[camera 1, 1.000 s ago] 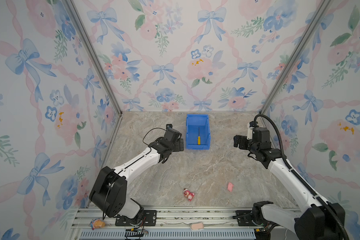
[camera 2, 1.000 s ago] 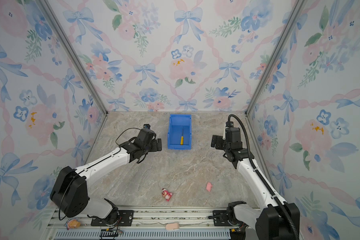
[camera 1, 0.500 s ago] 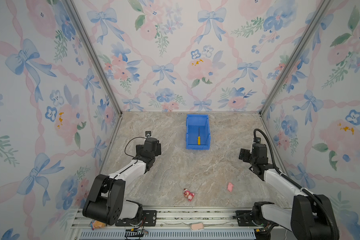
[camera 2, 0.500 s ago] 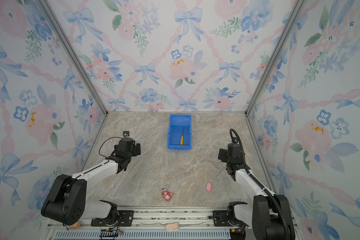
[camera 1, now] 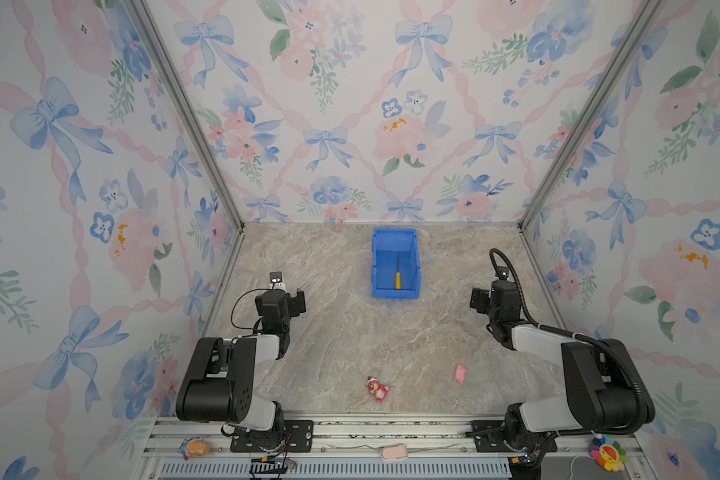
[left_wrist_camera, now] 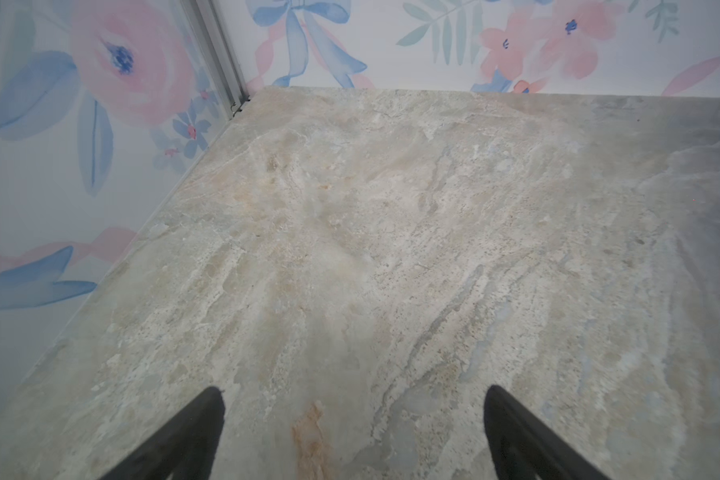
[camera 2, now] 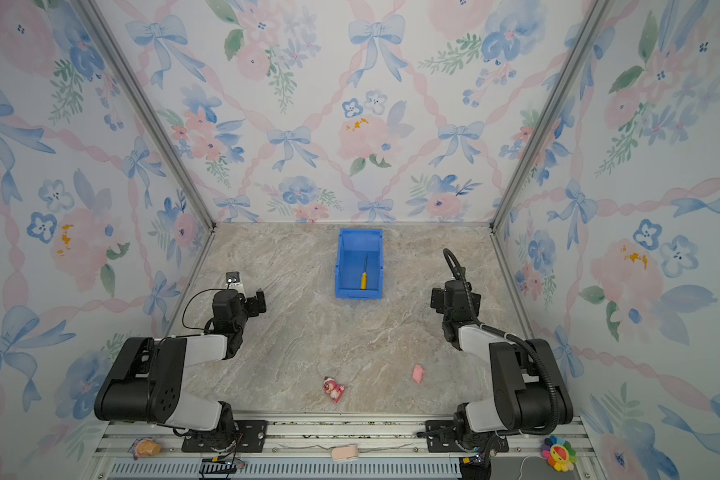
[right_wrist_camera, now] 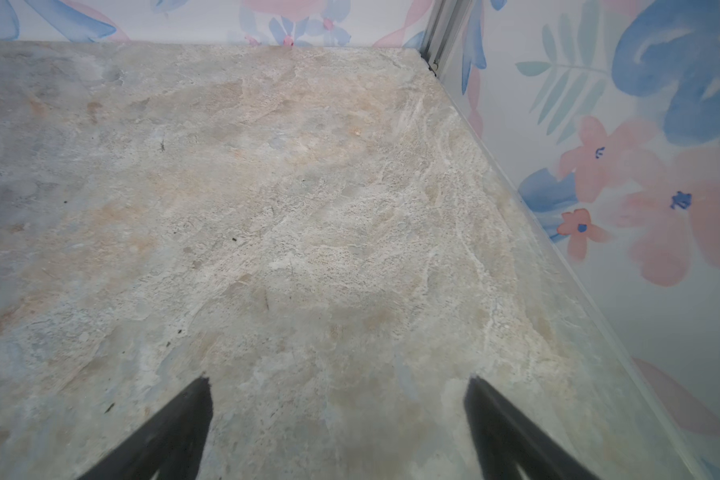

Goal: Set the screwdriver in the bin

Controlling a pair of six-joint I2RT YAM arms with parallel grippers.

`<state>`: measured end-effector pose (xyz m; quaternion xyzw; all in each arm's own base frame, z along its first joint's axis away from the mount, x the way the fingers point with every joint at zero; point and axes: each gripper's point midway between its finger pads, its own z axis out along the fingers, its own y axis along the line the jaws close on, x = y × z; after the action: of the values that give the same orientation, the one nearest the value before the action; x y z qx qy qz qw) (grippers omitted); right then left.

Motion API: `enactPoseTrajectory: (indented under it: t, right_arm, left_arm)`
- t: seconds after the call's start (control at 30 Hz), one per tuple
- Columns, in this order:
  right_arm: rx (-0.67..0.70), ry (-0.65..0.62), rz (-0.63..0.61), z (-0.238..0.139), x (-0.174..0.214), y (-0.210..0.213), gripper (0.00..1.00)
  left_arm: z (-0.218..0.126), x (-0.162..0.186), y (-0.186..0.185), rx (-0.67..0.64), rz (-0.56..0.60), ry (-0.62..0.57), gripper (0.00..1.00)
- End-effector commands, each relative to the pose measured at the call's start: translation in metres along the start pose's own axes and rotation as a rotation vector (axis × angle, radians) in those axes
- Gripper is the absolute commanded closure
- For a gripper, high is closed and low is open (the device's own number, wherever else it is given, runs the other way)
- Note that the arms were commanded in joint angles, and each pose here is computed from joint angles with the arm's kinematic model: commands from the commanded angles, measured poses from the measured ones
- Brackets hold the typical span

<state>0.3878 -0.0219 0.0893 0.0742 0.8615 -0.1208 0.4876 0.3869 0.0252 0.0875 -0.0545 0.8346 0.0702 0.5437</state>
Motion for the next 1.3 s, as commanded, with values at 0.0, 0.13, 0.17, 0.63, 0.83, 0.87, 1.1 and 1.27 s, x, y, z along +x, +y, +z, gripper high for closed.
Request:
enactPoseTrajectory:
  t: [0.0, 0.13, 0.17, 0.63, 0.83, 0.87, 1.1, 1.27]
  right_arm:
    - [-0.03, -0.118, 0.018, 0.009, -0.025, 0.003, 0.03]
    - [-0.083, -0.133, 0.001, 0.007, -0.024, 0.012, 0.03]
    - [-0.093, -0.127, 0.001, 0.005, -0.023, 0.012, 0.03]
    - [-0.182, -0.194, 0.01, 0.001, -0.012, 0.02, 0.03]
    - [-0.181, -0.205, 0.011, 0.0, -0.013, 0.02, 0.03]
    - [-0.181, -0.205, 0.01, 0.0, -0.013, 0.02, 0.03]
    - [-0.179, -0.204, 0.008, 0.0, -0.013, 0.02, 0.03]
    - [-0.18, -0.204, 0.008, 0.0, -0.012, 0.021, 0.03]
  left_arm:
    - [0.006, -0.02, -0.017, 0.109, 0.01, -0.096, 0.02]
    - [-0.011, -0.018, -0.024, 0.177, 0.025, -0.16, 0.02]
    - [-0.015, -0.016, -0.026, 0.192, 0.034, -0.172, 0.02]
    - [-0.019, -0.013, -0.024, 0.175, 0.034, -0.215, 0.02]
    - [-0.02, -0.014, -0.023, 0.122, 0.049, -0.22, 0.02]
    - [-0.02, -0.013, -0.023, 0.122, 0.05, -0.217, 0.02]
    - [-0.02, -0.013, -0.024, 0.119, 0.054, -0.219, 0.02]
    - [-0.019, -0.013, -0.023, 0.126, 0.05, -0.218, 0.02]
